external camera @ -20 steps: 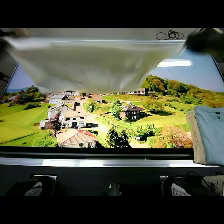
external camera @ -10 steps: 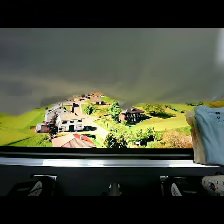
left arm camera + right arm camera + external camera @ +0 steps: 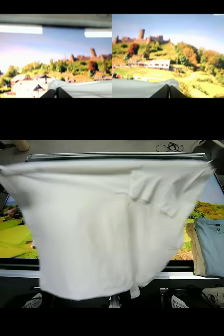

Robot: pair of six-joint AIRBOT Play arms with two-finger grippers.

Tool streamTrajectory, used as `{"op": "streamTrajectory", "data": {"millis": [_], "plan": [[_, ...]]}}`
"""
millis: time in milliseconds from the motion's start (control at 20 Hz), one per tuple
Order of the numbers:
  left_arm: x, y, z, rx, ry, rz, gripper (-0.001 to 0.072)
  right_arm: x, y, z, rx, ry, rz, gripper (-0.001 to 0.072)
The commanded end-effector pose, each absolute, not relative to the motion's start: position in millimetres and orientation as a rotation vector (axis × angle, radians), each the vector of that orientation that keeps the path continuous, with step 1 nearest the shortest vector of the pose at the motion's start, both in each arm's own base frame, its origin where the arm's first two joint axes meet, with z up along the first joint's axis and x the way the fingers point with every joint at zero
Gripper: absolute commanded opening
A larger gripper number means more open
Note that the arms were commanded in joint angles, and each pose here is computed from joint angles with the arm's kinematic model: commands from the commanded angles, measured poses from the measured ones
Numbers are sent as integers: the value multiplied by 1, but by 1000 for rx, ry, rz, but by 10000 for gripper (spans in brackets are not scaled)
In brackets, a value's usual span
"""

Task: Fold the shirts.

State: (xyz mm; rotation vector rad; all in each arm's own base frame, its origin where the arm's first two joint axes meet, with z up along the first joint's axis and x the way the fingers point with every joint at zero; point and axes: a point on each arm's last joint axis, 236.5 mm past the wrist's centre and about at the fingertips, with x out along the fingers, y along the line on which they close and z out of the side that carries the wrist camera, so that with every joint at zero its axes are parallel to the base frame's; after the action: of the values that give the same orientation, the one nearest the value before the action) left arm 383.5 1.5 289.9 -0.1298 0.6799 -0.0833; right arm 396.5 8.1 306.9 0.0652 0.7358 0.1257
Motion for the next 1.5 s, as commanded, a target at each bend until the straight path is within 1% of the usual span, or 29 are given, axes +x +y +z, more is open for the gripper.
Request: {"op": "streamTrajectory", "data": {"millis": [0,100,200,300,400,500,600,700,800,900,950,1050,1150,1200,1250,1300,1350,1400,1450], "plan": [[425,12,129,-175,1007,-66,27,459,23,154,115,1126,154,23],[452,15,70,-213,1085,-58,27,507,46,91,148,1154,163,24],[478,14,33,-256,1117,-64,28,543,63,50,212,1123,143,24],[505,12,12,-292,1108,-68,28,572,74,33,295,1056,137,24],[527,13,2,-311,1084,-67,28,594,74,33,375,979,100,24],[539,7,-7,-359,1076,-84,28,603,72,31,409,951,80,24],[538,-3,-17,-407,1106,-107,29,597,73,23,405,988,81,26],[522,-3,-14,-347,1155,-159,28,569,72,24,318,1090,126,24],[487,11,-13,-289,1275,-174,28,512,56,22,187,1298,143,24],[443,15,-31,-307,1468,-179,28,456,38,2,114,1555,95,24],[427,12,-43,-325,1536,-187,28,443,42,-12,139,1615,94,23],[409,2,-71,-345,1615,-197,28,441,61,-41,240,1622,119,24],[412,0,-82,-373,1613,-170,35,448,78,-54,356,1593,116,25],[418,-3,-80,-394,1590,-166,115,453,82,-53,398,1576,102,35],[422,-5,-74,-409,1575,-176,235,460,84,-49,423,1542,99,172],[424,-4,-64,-410,1569,-186,425,461,82,-41,423,1528,99,347],[423,0,-53,-401,1570,-190,522,459,74,-28,411,1520,99,442],[421,9,-40,-390,1573,-183,535,451,64,-17,405,1527,93,461],[411,17,-30,-387,1590,-172,534,437,48,-6,394,1562,84,466]]}}
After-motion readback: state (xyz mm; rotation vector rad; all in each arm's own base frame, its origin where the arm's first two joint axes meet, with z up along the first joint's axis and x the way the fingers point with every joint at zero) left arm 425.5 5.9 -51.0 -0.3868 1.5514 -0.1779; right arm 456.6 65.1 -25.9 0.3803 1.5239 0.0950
